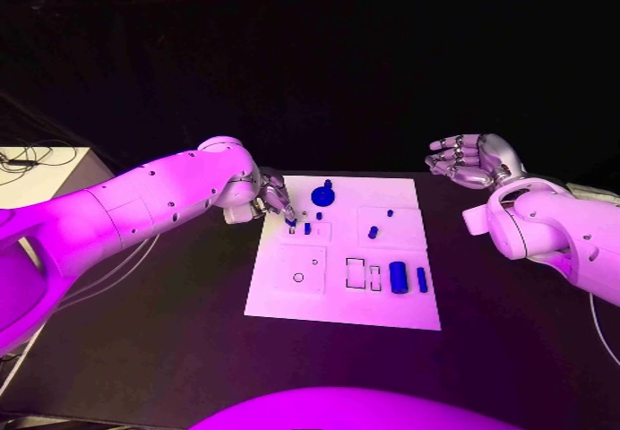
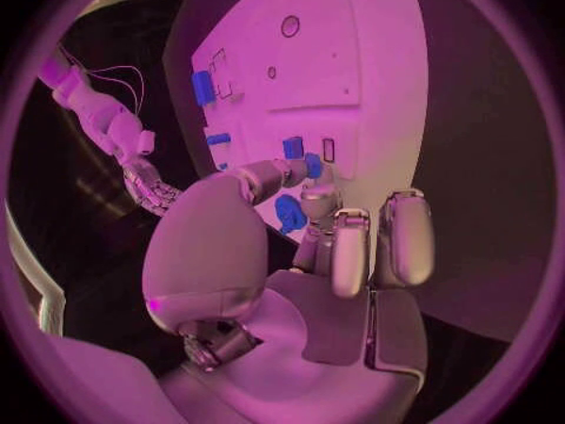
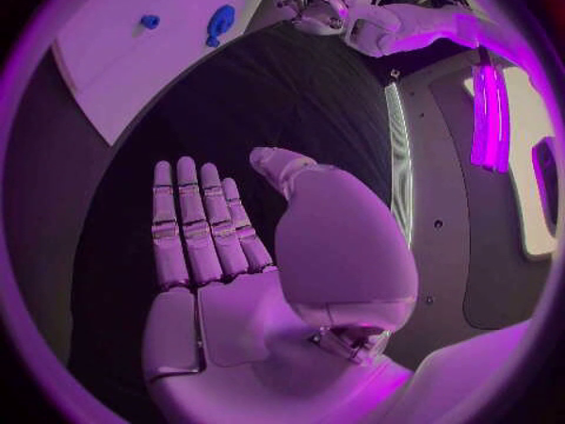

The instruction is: Assemble the parts on the task board

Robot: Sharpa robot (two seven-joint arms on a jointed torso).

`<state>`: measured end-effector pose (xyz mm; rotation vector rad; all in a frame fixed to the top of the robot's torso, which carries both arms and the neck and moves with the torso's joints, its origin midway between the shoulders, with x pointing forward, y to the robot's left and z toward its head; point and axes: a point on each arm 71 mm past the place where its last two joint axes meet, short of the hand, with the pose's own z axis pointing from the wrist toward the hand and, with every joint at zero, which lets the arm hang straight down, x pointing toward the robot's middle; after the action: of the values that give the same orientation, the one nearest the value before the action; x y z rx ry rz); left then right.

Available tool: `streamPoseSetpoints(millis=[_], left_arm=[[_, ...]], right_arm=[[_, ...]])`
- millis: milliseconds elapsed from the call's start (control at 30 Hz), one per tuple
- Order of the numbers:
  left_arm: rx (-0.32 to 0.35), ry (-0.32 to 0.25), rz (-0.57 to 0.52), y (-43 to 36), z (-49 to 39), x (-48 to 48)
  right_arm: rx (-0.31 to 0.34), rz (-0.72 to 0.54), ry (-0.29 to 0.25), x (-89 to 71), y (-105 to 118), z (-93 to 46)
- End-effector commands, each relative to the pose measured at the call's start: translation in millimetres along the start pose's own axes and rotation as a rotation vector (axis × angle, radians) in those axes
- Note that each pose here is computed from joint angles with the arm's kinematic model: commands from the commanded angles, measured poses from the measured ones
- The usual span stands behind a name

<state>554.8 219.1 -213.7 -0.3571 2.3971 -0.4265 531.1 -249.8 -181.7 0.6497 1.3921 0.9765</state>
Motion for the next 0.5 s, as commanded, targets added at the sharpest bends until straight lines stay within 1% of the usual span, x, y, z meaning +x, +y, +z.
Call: streamPoseSetpoints(millis=[33,333,500], left_arm=[[-0.018,0.026,0.054,-0.1,0.2,1.3],[-0.037,-0.014,0.060,1.6,2.1,1.4],[-0.037,-0.043,0.046,0.9,3.1,1.5]], right_arm=[[-0.008,0.002,0.012,1.0,0.9,-0.2],[-0.008,0.002,0.011,0.8,0.9,-0.5],[-0.008,0.002,0.011,0.9,1.0,-0.5]])
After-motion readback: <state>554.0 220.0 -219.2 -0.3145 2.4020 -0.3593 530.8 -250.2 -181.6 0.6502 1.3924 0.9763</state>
